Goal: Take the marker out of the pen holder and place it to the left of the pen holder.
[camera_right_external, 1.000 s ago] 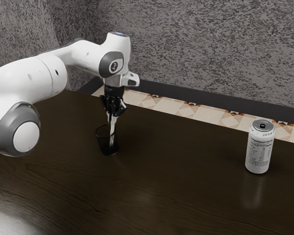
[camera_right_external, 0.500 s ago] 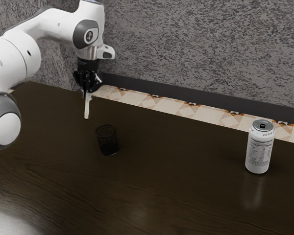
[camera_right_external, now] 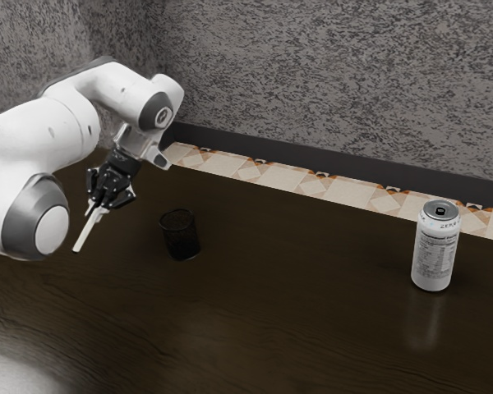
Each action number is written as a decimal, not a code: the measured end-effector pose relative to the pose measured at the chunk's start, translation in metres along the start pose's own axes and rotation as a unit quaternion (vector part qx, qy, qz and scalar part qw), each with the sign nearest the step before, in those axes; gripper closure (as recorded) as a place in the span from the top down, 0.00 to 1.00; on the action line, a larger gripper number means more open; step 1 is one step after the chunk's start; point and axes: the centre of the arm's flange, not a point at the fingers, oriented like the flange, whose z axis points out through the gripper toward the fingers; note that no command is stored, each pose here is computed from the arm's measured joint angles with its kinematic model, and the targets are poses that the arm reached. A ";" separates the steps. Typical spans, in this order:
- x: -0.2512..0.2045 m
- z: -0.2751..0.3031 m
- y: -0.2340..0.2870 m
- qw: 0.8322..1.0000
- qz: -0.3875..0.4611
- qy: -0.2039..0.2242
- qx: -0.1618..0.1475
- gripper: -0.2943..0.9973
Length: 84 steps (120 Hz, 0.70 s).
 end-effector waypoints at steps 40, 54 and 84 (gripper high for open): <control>0.038 0.042 0.016 0.999 -0.002 -0.050 0.015 0.18; 0.046 0.049 0.020 0.999 -0.002 -0.051 0.015 0.19; 0.055 0.057 0.024 0.998 -0.003 -0.054 0.016 0.19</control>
